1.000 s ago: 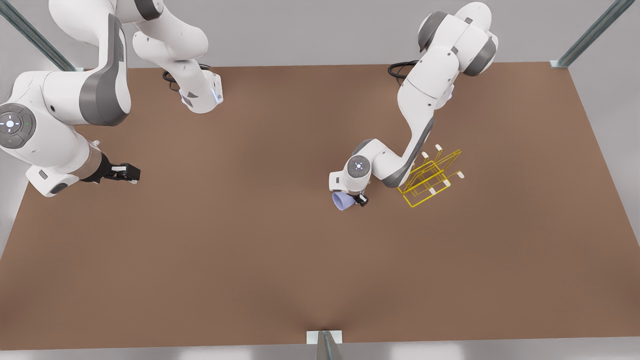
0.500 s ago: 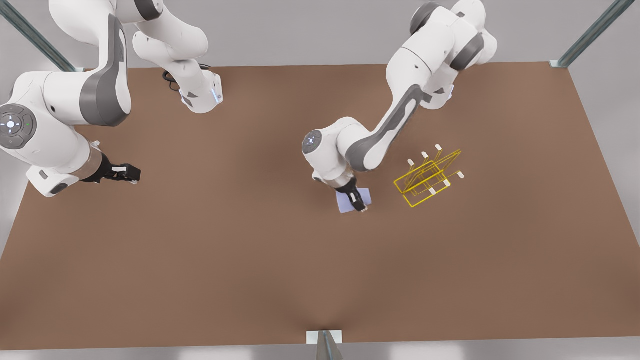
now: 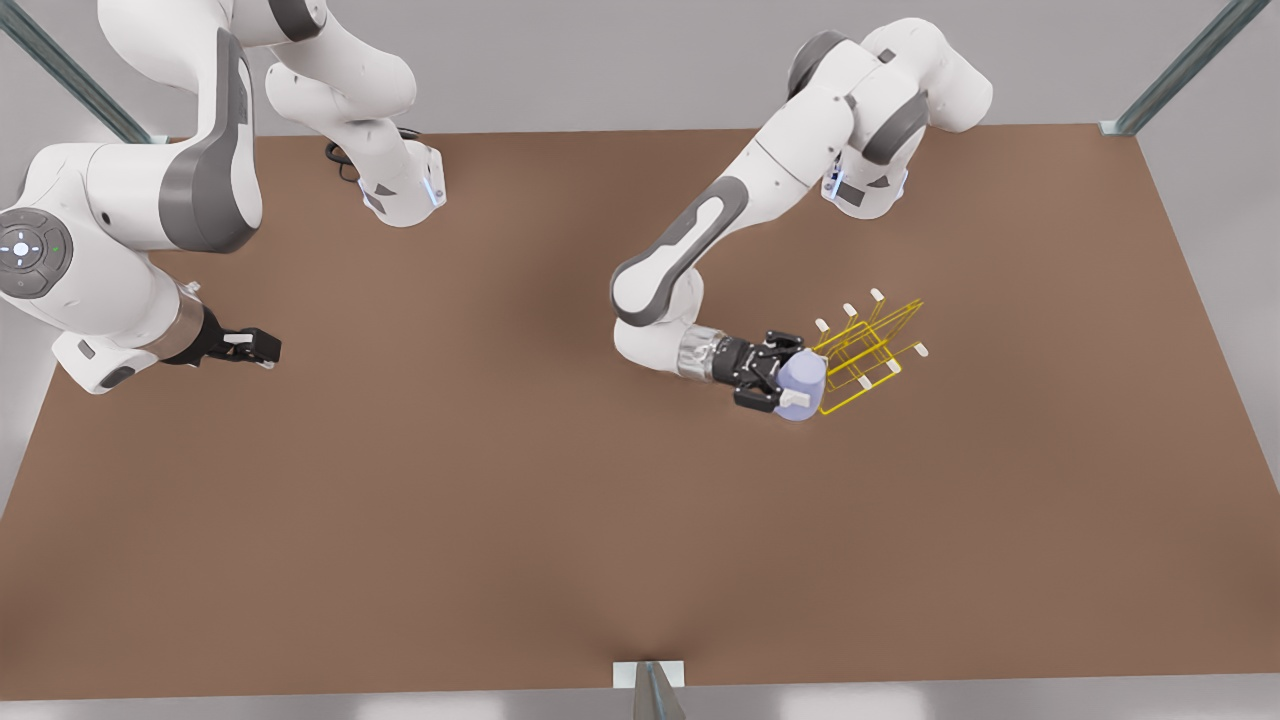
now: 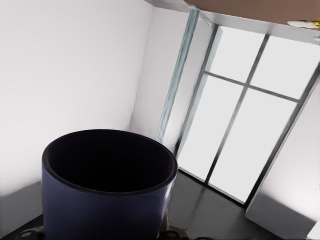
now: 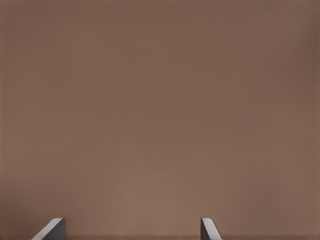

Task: Place the cup on the cup holder

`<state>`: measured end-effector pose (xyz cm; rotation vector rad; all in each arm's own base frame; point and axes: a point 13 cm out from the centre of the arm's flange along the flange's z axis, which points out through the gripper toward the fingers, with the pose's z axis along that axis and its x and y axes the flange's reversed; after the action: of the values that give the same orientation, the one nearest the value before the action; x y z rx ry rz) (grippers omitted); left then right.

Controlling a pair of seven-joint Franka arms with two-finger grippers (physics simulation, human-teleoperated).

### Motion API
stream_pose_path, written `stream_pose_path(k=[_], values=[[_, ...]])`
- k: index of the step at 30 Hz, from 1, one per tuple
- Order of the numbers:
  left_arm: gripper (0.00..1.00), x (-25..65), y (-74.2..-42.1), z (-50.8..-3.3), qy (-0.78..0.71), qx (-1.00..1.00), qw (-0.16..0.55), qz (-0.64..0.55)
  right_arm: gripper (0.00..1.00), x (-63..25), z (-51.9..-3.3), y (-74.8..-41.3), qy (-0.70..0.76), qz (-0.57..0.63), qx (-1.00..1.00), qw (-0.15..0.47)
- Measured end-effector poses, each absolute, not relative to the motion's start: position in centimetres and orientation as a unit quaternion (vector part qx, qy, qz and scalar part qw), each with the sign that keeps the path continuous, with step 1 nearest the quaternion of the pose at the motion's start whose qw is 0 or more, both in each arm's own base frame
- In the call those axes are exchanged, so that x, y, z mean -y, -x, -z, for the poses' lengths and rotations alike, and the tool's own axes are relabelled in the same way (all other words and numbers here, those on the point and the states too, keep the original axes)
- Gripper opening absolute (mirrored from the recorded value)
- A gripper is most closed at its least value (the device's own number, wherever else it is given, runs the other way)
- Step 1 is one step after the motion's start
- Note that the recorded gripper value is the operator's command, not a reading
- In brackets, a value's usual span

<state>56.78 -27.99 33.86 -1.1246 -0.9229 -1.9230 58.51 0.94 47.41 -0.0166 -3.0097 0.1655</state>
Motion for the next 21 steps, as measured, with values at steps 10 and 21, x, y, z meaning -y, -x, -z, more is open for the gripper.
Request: stream_pose_path(k=[10,21], values=[[0.77,25.5,-43.0,-36.6,0.444,0.333,0.484,0.676,1.0,-0.9,-47.3,-58.5,0.007,-0.055,0.996,0.064],[0.77,18.8,-38.6,-29.6,0.456,0.336,0.549,0.614,1.0,-1.0,-47.3,-58.5,0.006,-0.054,0.996,0.064]])
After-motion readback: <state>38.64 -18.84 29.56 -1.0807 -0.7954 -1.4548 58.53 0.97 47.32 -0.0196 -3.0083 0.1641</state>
